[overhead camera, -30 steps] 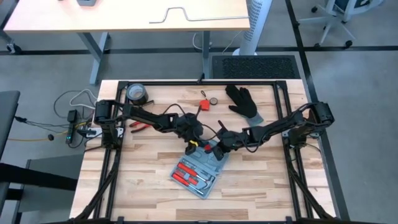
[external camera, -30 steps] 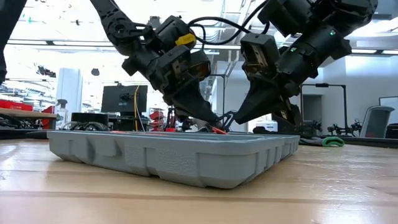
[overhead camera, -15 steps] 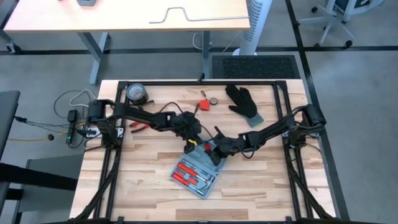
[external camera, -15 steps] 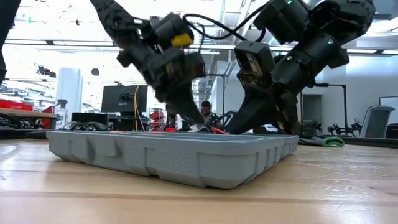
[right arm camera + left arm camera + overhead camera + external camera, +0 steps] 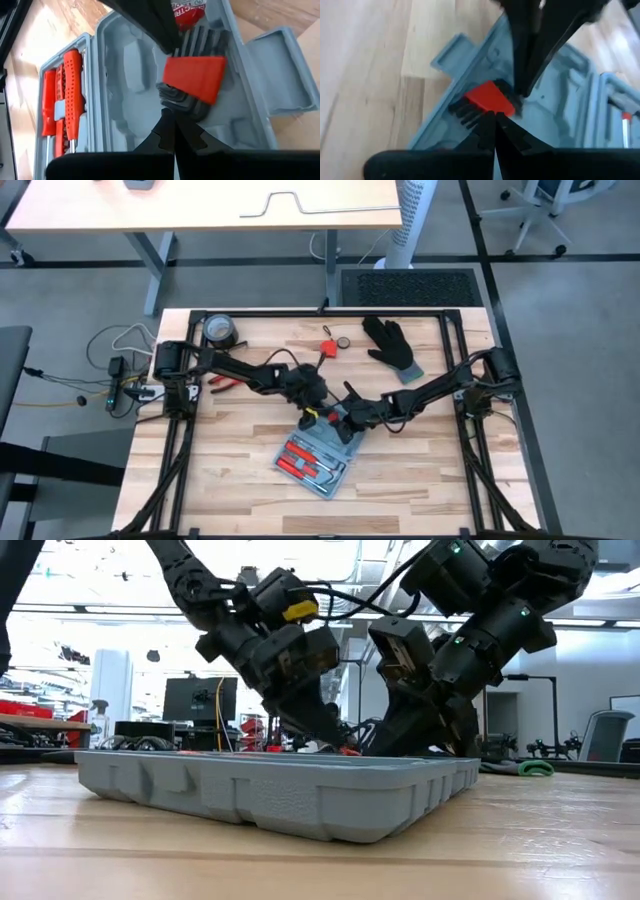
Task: Prefit tool cases
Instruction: Put the orange hex key set into the gray tool case
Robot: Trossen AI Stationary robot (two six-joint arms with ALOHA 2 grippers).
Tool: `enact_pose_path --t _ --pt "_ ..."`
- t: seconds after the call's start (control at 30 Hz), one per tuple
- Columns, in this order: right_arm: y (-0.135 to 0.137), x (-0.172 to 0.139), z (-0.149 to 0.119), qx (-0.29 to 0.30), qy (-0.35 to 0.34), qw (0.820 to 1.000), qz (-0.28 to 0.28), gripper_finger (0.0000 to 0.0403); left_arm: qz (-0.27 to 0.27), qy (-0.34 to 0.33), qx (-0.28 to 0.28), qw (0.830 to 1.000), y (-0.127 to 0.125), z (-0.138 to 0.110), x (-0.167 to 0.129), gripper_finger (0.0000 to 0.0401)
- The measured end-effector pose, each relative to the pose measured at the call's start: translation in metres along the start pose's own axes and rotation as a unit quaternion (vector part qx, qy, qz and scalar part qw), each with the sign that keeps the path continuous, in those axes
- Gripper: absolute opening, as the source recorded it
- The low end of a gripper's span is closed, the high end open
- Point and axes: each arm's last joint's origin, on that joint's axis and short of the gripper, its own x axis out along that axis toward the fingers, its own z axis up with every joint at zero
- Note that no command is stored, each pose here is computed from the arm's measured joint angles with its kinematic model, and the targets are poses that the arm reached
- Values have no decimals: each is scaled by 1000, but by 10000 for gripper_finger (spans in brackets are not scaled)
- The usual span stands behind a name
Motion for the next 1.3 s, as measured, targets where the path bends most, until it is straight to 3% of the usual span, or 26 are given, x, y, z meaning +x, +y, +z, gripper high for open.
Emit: enact_pose_path --t 0.27,0.7,0.93,1.1,1.3 --pt "-5 -1 6 10 -3 1000 -15 1 0 37 -11 999 -1 -8 2 0" --pt "0 -13 7 -9 -12 1000 -19 1 -3 23 -13 1000 -2 -5 2 0" --pt "5 -13 10 -7 -28 1000 6 1 -1 26 -12 1000 -1 -6 2 0" --pt "3 -13 14 -4 -33 999 6 1 -9 7 0 1000 -6 5 1 0" --pt "1 -13 18 -5 -35 999 5 1 -13 15 8 1000 -10 5 11 0"
